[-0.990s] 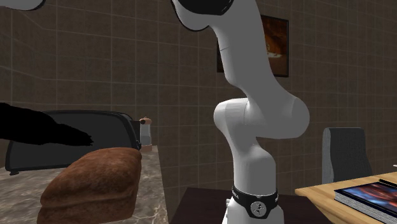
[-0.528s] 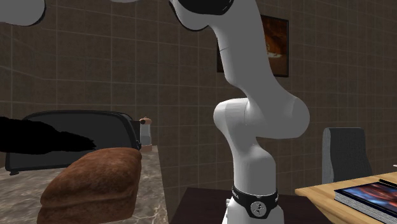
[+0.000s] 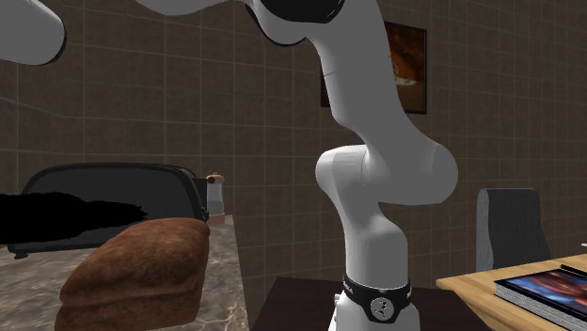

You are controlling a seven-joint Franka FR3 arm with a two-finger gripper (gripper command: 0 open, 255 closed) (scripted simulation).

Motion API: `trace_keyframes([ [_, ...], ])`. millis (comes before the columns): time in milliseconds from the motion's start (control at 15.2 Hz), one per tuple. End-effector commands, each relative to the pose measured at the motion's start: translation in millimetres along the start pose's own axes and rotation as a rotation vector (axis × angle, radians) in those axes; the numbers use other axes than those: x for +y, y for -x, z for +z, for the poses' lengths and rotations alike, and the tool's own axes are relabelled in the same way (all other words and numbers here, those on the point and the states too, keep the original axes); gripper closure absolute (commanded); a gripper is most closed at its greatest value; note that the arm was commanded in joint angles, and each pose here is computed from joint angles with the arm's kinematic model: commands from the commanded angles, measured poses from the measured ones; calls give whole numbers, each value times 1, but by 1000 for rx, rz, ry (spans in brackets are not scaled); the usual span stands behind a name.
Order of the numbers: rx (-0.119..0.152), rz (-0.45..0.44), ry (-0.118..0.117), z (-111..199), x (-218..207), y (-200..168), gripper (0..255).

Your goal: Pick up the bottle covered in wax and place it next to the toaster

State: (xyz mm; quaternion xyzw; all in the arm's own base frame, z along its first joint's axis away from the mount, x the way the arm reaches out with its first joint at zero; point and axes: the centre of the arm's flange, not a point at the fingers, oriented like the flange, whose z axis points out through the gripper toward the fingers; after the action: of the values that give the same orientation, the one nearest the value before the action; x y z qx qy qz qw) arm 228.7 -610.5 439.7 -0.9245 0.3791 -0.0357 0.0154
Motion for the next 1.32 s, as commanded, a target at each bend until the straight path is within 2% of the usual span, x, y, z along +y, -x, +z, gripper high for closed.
trace_keyframes([
  [0, 0, 1, 0, 10, 1, 1, 255],
  [924, 0, 1, 0, 86, 5, 5, 255],
  [1254, 0, 1, 0, 86, 5, 5, 255],
])
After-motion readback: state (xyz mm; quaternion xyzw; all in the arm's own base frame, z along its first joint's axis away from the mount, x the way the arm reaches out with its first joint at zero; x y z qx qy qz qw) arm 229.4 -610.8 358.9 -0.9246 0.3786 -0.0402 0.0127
